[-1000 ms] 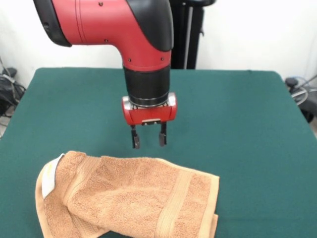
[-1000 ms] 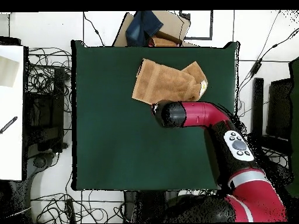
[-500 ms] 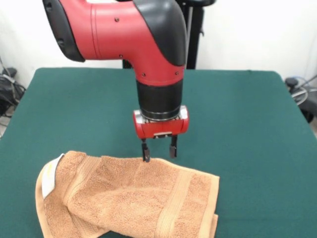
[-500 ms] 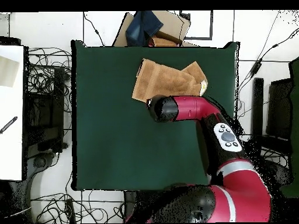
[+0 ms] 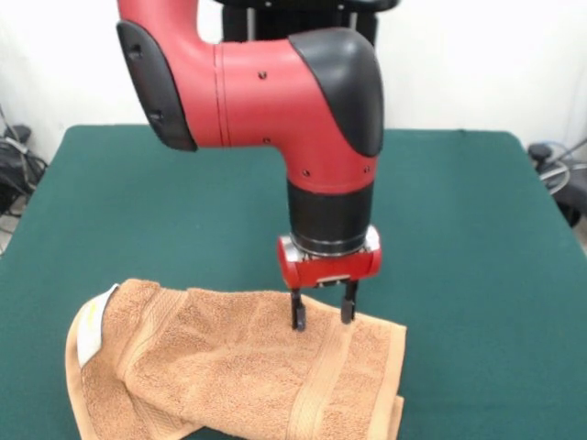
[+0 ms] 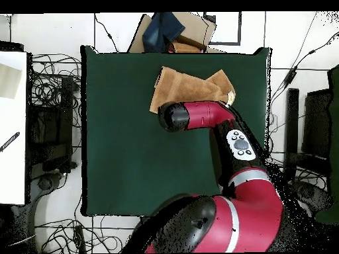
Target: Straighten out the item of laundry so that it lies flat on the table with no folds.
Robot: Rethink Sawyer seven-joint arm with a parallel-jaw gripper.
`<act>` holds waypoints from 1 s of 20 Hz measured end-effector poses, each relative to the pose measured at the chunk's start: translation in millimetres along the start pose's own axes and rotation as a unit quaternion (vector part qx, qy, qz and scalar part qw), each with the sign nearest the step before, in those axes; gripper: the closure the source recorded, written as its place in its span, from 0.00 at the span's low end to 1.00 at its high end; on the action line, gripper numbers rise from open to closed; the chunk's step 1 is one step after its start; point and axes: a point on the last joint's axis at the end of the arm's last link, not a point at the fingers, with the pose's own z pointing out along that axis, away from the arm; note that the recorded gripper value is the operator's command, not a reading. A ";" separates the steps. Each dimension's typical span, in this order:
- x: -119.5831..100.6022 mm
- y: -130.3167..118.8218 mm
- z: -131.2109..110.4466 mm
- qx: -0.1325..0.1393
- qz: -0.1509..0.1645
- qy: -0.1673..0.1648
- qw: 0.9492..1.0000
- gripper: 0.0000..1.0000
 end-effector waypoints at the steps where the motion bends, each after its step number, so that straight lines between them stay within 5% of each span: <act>1: -0.7 0.3 2.9 0.001 -0.001 0.000 1.000 0.00; 12: -8.6 -9.4 13.0 0.001 0.017 -0.004 1.000 0.00; 20: -11.5 -24.2 11.8 -0.034 0.061 -0.011 0.998 0.00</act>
